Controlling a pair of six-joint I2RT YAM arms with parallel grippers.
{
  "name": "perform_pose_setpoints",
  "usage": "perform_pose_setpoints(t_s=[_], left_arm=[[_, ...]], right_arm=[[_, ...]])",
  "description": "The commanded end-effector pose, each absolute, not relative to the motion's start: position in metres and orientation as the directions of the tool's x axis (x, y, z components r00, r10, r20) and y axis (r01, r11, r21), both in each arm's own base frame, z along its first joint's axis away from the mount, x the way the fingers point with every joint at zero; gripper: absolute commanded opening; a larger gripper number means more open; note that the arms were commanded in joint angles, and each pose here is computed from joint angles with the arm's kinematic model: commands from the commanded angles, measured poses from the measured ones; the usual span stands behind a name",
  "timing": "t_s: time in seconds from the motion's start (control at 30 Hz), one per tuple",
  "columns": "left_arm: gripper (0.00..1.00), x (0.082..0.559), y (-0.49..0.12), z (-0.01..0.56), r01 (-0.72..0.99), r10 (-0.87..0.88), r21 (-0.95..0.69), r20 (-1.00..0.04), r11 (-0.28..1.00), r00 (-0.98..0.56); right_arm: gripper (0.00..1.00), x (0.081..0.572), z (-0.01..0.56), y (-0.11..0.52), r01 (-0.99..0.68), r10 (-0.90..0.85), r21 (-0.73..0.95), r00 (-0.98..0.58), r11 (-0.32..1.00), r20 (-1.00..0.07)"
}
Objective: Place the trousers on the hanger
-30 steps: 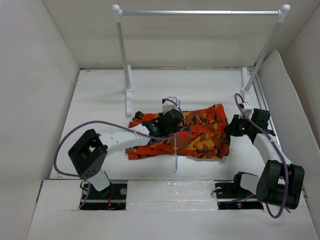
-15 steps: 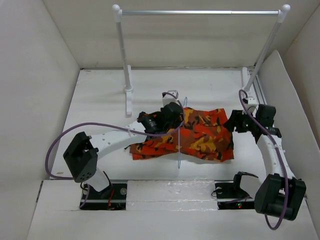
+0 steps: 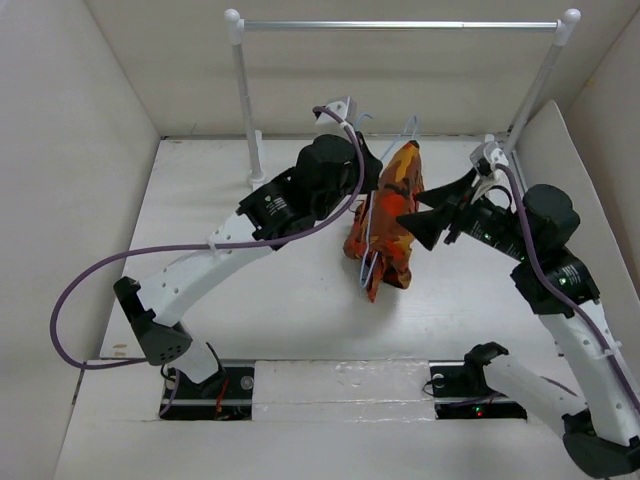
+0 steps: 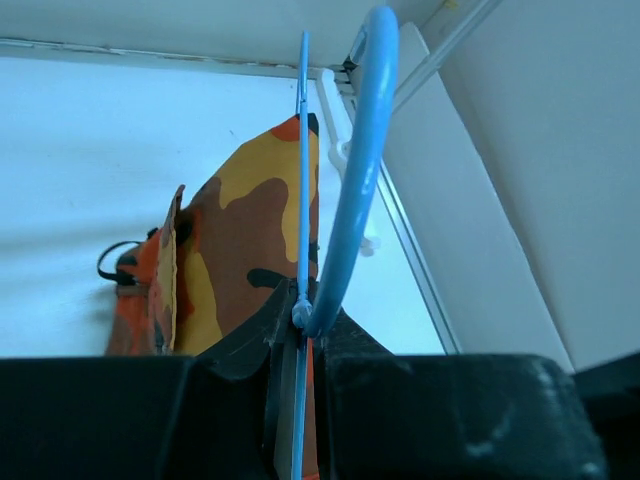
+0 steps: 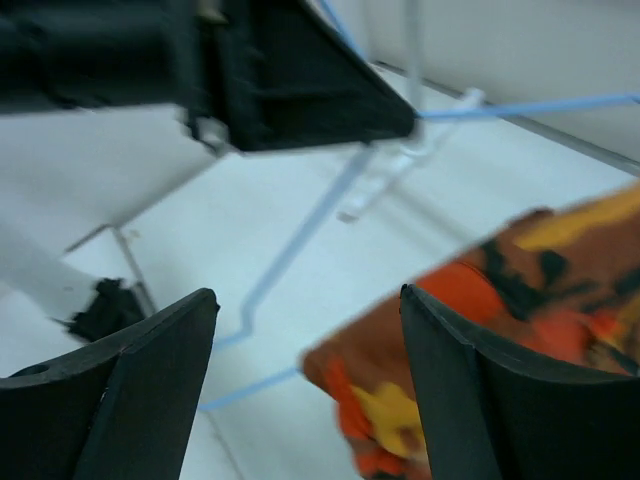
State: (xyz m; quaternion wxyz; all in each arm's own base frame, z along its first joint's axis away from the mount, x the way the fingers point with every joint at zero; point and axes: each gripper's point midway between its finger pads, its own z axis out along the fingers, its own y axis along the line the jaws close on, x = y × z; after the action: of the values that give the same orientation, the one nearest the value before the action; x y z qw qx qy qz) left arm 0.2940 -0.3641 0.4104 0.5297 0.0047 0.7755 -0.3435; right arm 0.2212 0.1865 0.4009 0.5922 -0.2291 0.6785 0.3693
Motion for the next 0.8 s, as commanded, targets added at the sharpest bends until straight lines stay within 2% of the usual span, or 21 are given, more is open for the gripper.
perform_pose_setpoints(t_s=[0.0,0.1,0.3,0.43,0.47,0.5,0.57,0.63,0.7,0.77], left_arm=[[0.0,0.291,-0.355,0.466,0.413,-0.457,-0.581,-0.811,0.701,-0.365],[0.0,0.289,-0.355,0.478,0.426,-0.472,-0.589,-0.807,0.687,-0.354],[0.0,0.288,-0.353,0.489,0.44,-0.486,-0.593,-0.805,0.674,-0.341],[0.0,0.286,-0.351,0.49,0.444,-0.494,-0.6,-0.8,0.666,-0.34],[0.0,0.285,-0.35,0.49,0.444,-0.495,-0.6,-0.8,0.665,-0.34],[0.0,0.285,-0.35,0.489,0.443,-0.495,-0.6,-0.8,0.666,-0.339],[0.0,0.284,-0.35,0.49,0.447,-0.495,-0.6,-0.8,0.664,-0.339],[0.0,0.284,-0.351,0.489,0.45,-0.492,-0.599,-0.801,0.662,-0.343],[0.0,0.284,-0.352,0.486,0.451,-0.488,-0.598,-0.802,0.663,-0.346],[0.0,0.284,-0.352,0.485,0.45,-0.486,-0.596,-0.803,0.665,-0.345]], right_arm=[[0.8,0.221,0.439,0.213,-0.767,0.227,0.282,-0.182,0.576,-0.957],[0.79,0.222,0.429,0.243,-0.782,0.245,0.343,-0.248,0.52,-0.937],[0.7,0.242,0.392,0.247,-0.626,0.274,0.42,-0.321,0.657,-0.907],[0.65,0.249,0.374,0.251,-0.588,0.29,0.454,-0.355,0.67,-0.889],[0.61,0.251,0.368,0.253,-0.58,0.289,0.462,-0.369,0.671,-0.883],[0.52,0.251,0.369,0.255,-0.586,0.3,0.469,-0.366,0.661,-0.881],[0.48,0.253,0.361,0.259,-0.582,0.302,0.483,-0.385,0.655,-0.872],[0.3,0.252,0.362,0.264,-0.592,0.326,0.508,-0.392,0.626,-0.86],[0.18,0.253,0.361,0.268,-0.601,0.35,0.522,-0.389,0.605,-0.852],[0.15,0.249,0.363,0.274,-0.617,0.365,0.547,-0.408,0.565,-0.837]])
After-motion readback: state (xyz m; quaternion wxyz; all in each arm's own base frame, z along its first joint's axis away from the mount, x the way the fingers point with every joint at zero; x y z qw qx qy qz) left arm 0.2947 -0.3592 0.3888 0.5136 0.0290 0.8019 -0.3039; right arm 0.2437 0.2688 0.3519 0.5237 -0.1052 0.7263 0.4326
